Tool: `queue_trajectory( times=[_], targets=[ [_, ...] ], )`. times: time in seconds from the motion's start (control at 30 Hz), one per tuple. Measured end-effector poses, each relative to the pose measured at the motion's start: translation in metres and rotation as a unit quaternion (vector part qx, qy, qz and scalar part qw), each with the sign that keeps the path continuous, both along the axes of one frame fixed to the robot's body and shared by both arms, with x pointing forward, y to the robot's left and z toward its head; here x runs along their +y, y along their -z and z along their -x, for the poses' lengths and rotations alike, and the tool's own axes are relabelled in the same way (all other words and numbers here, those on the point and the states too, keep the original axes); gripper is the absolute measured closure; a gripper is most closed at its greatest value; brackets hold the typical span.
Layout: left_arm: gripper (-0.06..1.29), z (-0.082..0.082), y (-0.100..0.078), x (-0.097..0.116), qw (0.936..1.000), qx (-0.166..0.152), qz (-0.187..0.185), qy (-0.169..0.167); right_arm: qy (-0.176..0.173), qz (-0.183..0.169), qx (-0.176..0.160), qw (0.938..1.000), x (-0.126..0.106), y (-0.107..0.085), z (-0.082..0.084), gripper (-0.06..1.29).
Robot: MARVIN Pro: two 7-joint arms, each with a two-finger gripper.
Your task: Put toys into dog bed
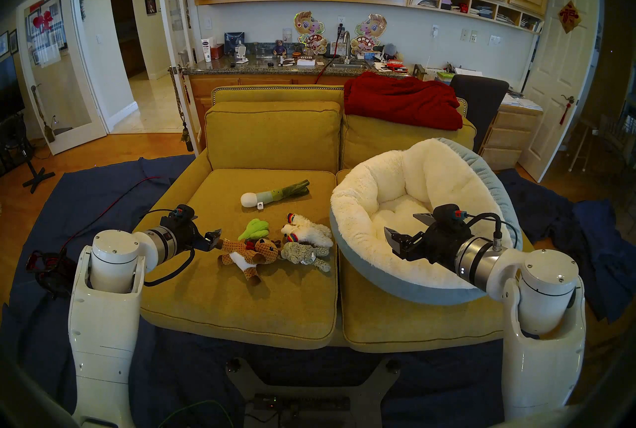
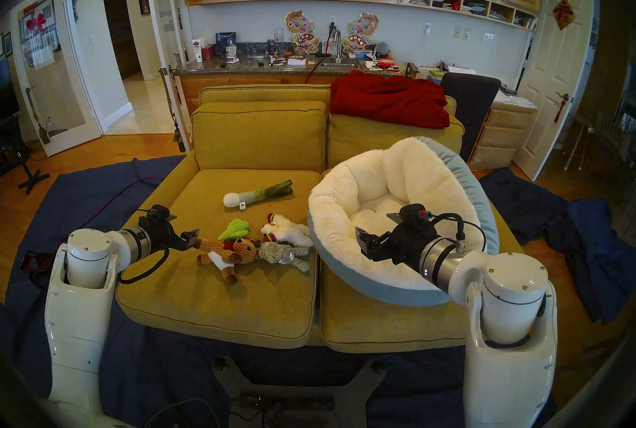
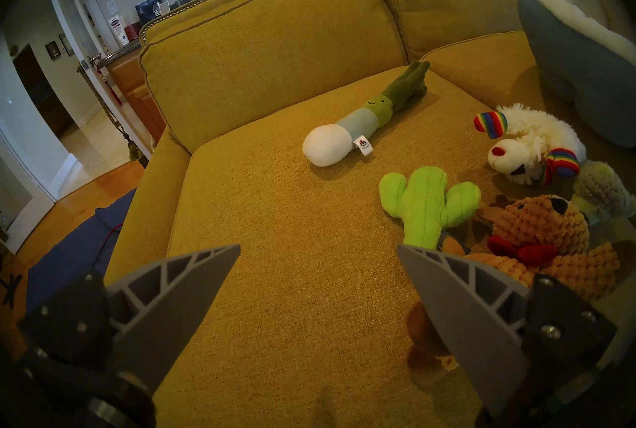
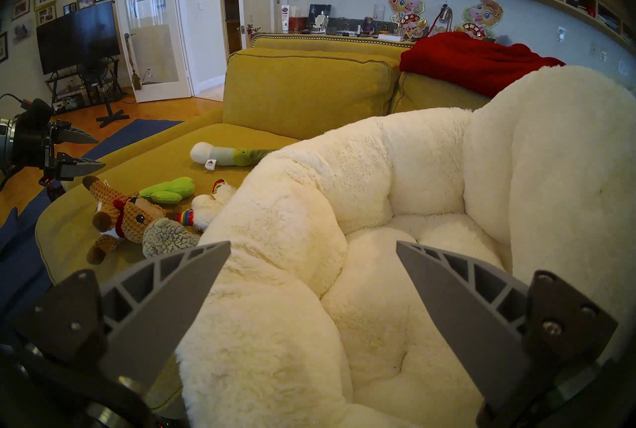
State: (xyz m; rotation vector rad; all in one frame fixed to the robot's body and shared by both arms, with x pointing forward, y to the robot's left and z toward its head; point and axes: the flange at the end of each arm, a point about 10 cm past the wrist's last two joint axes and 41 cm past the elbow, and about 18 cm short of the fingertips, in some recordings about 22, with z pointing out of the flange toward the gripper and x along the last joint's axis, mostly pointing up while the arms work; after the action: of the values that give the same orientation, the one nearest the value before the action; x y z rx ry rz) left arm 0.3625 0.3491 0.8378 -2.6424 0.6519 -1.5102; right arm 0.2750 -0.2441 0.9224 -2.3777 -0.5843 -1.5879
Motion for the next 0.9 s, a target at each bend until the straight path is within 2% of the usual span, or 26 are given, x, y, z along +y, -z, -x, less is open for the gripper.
queue_trajectory(
  times=[0.43,0.67,0.9],
  targets=[
    [0.0,0.0,0.002,0.002,1.0,0.006,0.004,-0.002,0.0,0.0,0.0,1.0,0.0,0.0,0.0,-0.03],
    [0.0,0.002,-0.003,0.011,0.9997,0.016,0.017,-0.003,0.0,0.0,0.001,1.0,0.0,0.0,0.0,-0.03],
    [0.0,0.008,-0.011,0.023,0.9988,0.023,0.039,0.019,0.0,0.0,0.001,1.0,0.0,0.001,0.0,-0.03]
  ],
)
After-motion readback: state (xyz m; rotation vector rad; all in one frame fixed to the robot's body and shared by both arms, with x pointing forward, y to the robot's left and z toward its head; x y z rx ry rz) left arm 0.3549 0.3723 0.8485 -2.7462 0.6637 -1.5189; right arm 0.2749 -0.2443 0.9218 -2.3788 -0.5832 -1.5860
